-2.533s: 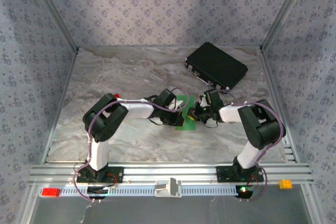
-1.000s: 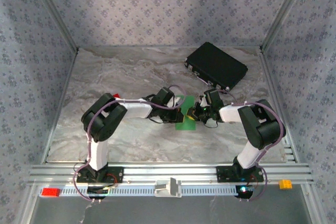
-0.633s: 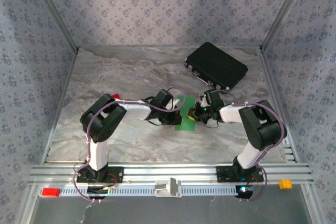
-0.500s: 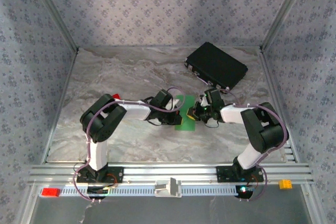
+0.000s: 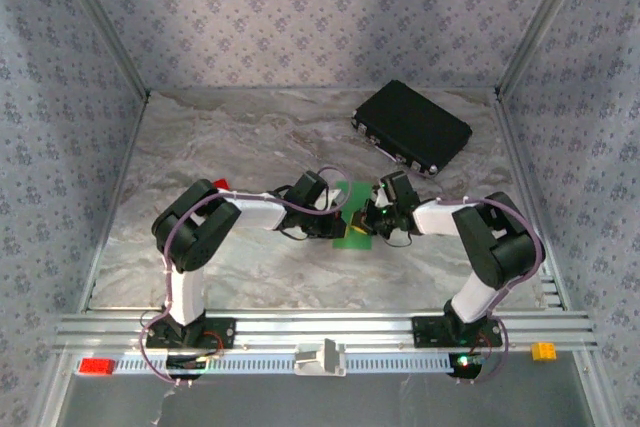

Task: Fold a paper plane with a square sheet of paper (pick it up from the middle)
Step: Fold the triangle a second time at the center of the table.

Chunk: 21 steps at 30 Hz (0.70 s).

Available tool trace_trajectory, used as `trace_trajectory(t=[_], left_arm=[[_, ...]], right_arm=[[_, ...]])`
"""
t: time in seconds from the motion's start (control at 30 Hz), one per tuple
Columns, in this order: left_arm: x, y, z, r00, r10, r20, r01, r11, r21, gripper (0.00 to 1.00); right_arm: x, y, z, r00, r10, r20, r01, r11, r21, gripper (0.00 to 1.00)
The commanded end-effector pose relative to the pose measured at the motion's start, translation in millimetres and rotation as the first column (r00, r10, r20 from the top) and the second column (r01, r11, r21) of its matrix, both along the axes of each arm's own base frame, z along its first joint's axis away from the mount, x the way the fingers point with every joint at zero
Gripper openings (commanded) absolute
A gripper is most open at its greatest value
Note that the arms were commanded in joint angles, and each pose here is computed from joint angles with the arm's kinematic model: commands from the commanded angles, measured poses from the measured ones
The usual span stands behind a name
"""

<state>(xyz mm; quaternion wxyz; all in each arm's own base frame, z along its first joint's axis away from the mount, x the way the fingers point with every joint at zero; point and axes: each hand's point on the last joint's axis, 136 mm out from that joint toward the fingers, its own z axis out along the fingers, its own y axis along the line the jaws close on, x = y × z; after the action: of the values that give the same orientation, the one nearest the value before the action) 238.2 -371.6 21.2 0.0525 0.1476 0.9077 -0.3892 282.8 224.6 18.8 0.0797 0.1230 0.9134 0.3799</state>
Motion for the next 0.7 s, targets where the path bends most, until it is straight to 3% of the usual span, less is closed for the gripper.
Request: trace_trajectory(t=[0.0, 0.4, 0.67], left_arm=[[-13, 23, -27, 0.998, 0.026, -0.063, -0.018, 0.994, 0.111, 0.0], [-16, 25, -31, 0.997, 0.026, -0.071, -0.018, 0.994, 0.112, 0.0], [-15, 21, -25, 0.998, 0.02, -0.065, -0.014, 0.995, 0.096, 0.0]], right_arm=[[3, -31, -21, 0.997, -0.068, -0.039, 0.064, 0.995, -0.081, 0.0], [39, -71, -9, 0.983, -0.186, 0.002, 0.186, 0.982, -0.018, 0.01], [44, -50, 33, 0.987, -0.132, 0.087, 0.129, 0.991, 0.036, 0.02]])
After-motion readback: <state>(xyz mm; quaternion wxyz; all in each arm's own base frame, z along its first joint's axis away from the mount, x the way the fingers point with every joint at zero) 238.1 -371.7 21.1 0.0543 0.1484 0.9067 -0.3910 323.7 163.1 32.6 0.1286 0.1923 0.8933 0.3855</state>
